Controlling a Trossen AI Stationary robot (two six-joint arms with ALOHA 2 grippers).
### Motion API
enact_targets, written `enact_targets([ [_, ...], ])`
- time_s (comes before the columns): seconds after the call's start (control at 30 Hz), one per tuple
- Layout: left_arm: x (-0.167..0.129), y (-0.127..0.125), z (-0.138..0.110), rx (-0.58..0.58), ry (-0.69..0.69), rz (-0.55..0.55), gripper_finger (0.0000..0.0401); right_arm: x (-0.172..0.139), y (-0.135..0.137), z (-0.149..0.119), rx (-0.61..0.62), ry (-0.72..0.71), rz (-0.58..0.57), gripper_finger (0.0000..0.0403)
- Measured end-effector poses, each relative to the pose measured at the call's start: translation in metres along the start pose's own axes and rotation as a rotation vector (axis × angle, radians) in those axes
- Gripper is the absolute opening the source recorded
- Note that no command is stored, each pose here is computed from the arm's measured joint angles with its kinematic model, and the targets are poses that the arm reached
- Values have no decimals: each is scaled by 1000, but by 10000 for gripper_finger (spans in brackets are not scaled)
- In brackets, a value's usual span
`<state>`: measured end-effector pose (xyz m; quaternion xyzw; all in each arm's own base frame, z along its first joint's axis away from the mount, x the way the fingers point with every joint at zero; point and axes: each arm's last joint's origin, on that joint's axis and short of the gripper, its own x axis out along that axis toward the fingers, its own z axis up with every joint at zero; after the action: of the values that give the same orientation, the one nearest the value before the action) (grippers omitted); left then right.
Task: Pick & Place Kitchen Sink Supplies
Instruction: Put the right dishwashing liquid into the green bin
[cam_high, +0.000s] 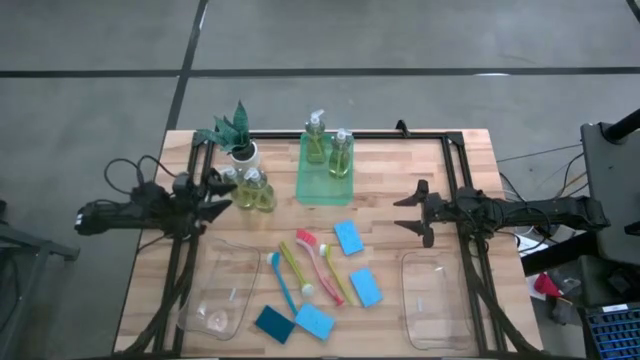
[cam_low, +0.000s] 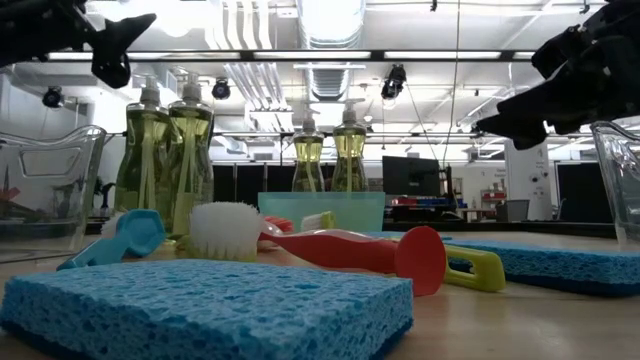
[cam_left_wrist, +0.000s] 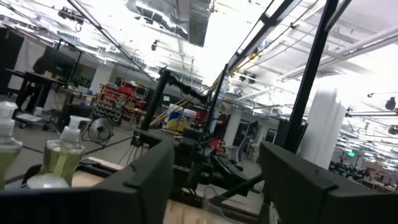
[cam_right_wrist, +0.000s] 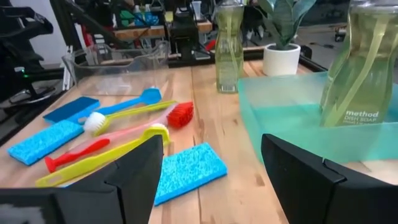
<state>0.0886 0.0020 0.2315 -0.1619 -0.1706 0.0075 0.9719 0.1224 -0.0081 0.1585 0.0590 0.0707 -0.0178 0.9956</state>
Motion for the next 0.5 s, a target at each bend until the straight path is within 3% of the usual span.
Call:
enact_targets([
  [0.17, 5, -5, 11, -24, -1, -13, 260, 0, 0, 0, -12, -1, 0, 257],
  [0.5, 26, -15, 36, 79, 73, 4, 259, 0, 0, 0, -6, -2, 1, 255],
])
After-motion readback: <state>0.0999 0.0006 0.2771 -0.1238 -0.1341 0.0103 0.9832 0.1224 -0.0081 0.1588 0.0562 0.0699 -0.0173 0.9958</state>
